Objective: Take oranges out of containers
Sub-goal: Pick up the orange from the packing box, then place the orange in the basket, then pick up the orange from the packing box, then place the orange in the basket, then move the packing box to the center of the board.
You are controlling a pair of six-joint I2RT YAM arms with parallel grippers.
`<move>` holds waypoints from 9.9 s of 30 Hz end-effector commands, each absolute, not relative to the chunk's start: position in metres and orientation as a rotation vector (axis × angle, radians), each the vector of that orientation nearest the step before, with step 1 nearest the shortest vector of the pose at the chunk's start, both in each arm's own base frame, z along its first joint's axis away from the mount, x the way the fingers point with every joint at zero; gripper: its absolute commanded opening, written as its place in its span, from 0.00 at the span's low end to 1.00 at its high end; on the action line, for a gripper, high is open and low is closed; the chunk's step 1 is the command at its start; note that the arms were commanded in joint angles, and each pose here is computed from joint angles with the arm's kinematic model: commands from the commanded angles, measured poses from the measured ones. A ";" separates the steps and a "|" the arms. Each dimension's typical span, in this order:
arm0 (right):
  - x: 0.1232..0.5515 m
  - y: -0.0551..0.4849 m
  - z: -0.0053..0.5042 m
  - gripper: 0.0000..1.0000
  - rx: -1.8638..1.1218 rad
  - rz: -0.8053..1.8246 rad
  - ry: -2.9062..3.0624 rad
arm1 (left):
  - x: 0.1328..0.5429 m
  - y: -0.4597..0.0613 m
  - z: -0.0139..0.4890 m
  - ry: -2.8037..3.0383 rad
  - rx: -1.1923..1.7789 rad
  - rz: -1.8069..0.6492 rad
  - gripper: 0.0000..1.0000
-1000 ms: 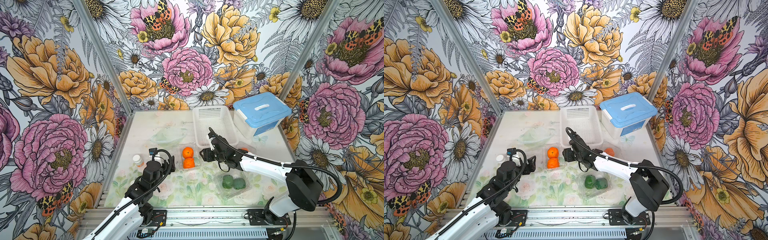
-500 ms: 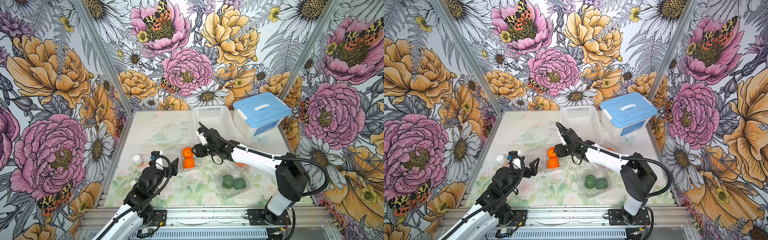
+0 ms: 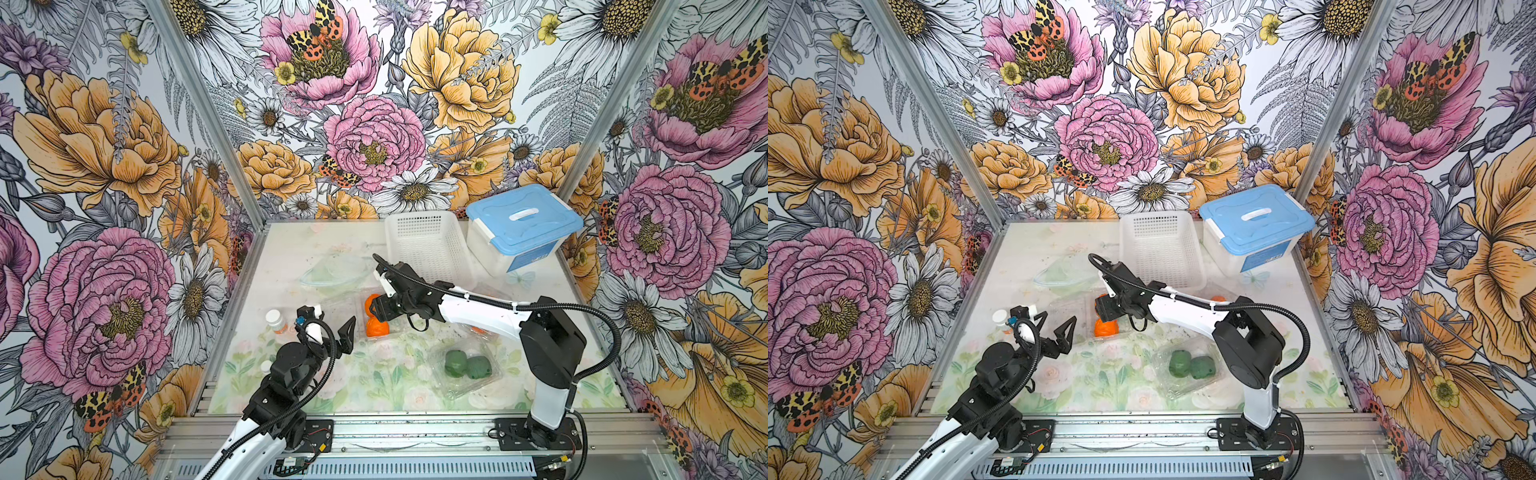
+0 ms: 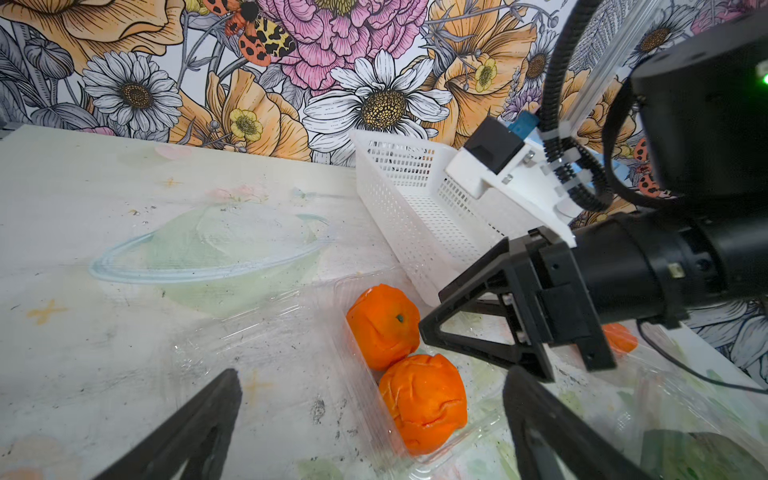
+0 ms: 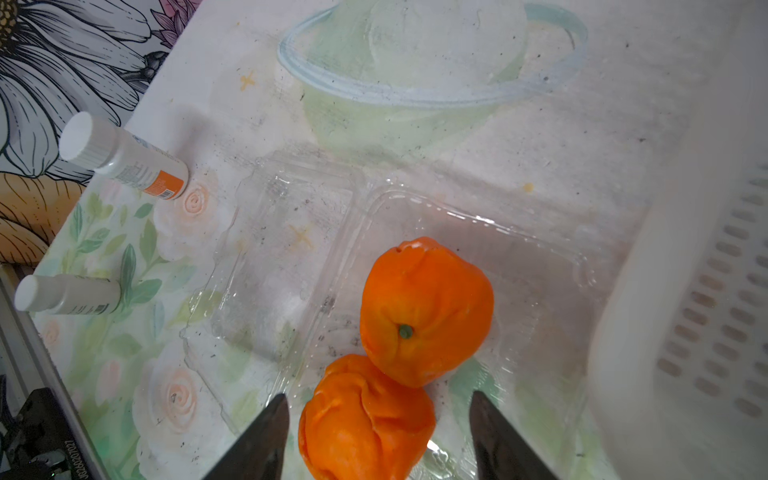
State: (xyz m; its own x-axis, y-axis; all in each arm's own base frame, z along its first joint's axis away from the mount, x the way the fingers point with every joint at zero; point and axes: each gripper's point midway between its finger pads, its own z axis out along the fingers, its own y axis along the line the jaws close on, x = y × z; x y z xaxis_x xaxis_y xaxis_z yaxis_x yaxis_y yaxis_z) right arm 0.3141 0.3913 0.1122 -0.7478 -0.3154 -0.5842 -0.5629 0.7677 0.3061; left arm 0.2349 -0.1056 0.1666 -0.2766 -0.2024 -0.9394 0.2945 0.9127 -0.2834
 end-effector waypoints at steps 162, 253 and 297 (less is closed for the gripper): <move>0.271 0.386 0.127 0.71 -0.726 0.671 2.399 | 0.241 -0.098 0.155 1.806 0.025 -0.459 0.99; 0.461 0.213 0.184 0.51 -0.102 0.511 2.288 | 0.239 -0.096 0.157 1.787 0.017 -0.466 0.99; 0.326 0.217 0.168 0.70 -0.347 0.544 2.210 | 0.333 -0.137 0.130 2.285 -0.084 -0.279 0.98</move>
